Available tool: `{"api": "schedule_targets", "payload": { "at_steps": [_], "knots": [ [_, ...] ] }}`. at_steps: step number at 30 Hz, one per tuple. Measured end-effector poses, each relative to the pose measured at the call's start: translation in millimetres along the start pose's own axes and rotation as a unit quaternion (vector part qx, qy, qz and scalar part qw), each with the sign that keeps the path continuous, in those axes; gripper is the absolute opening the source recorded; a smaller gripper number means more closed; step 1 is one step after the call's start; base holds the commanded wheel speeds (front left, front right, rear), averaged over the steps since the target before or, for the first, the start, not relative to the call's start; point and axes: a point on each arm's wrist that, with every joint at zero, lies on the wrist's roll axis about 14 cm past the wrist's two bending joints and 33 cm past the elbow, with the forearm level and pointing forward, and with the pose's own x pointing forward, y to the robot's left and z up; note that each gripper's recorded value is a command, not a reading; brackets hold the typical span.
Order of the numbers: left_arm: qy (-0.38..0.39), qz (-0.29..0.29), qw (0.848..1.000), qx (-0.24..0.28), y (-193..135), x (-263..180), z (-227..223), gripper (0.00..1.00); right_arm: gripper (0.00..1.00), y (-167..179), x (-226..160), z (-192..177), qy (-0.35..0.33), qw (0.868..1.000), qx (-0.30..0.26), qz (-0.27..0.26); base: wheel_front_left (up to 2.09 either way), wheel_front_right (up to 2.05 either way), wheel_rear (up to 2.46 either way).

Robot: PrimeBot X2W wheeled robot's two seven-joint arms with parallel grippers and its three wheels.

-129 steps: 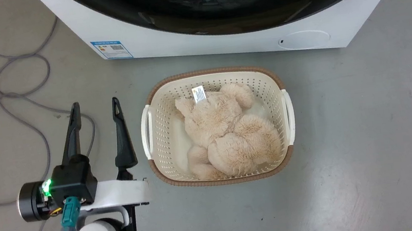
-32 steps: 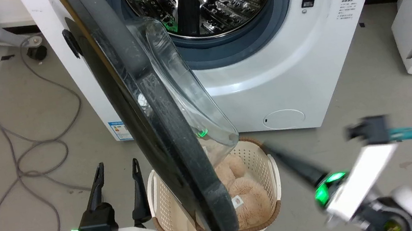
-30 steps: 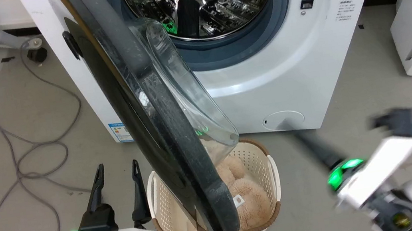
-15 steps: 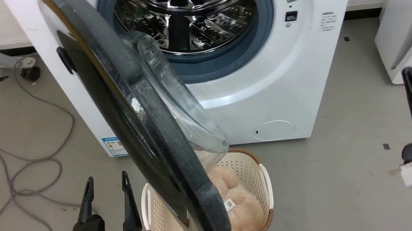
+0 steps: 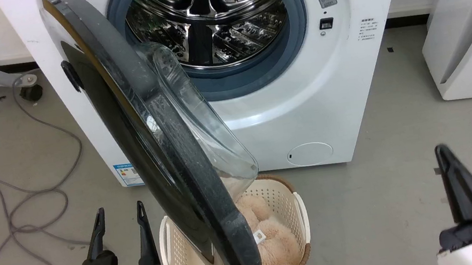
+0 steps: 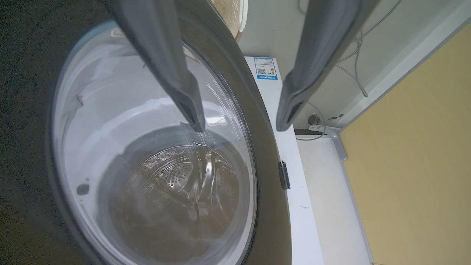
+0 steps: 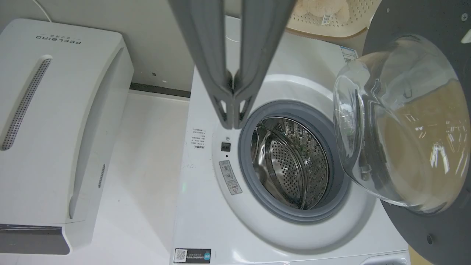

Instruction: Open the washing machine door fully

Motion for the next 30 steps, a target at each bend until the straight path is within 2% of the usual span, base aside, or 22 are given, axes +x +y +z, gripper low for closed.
{"api": "schedule_targets", "payload": {
  "at_steps": [3,4,5,6,15,16,17,24,30],
  "knots": [
    [-0.003,0.0,1.0,-0.001,0,-2,2,1.0,0.0,-1,-7,-6,0.011,1.0,0.015,-0.01,0.0,0.0,0.0],
    [-0.002,0.0,1.0,-0.001,0,-3,2,1.0,0.12,-1,-10,-10,0.017,1.0,0.02,-0.014,0.0,0.0,0.0],
    [-0.001,0.0,1.0,-0.001,1,-4,1,1.0,0.96,-1,-13,-13,0.023,0.999,0.022,-0.016,0.0,0.0,0.0],
    [0.001,0.001,1.0,-0.001,1,-6,0,1.0,1.0,-1,-16,-16,0.028,0.999,0.023,-0.017,0.0,0.0,0.0],
    [0.003,0.007,1.0,-0.001,5,-11,-1,1.0,1.0,1,-26,-29,0.052,0.998,0.008,-0.016,0.0,0.0,0.0],
    [0.003,0.008,1.0,-0.001,6,-11,0,0.67,1.0,1,-26,-29,0.053,0.998,0.007,-0.017,0.0,0.0,0.0],
    [0.002,0.009,1.0,-0.002,7,-11,0,0.0,1.0,0,-26,-29,0.052,0.998,0.007,-0.018,0.0,0.0,0.0],
    [-0.041,0.023,0.999,-0.002,20,-5,28,0.0,1.0,-2,-30,-32,0.058,0.998,0.021,-0.024,0.0,0.0,0.0],
    [-0.155,0.02,0.988,-0.003,23,9,101,0.0,1.0,-2,-29,-32,0.057,0.998,0.029,-0.026,0.0,0.0,0.0]
  ]
}}
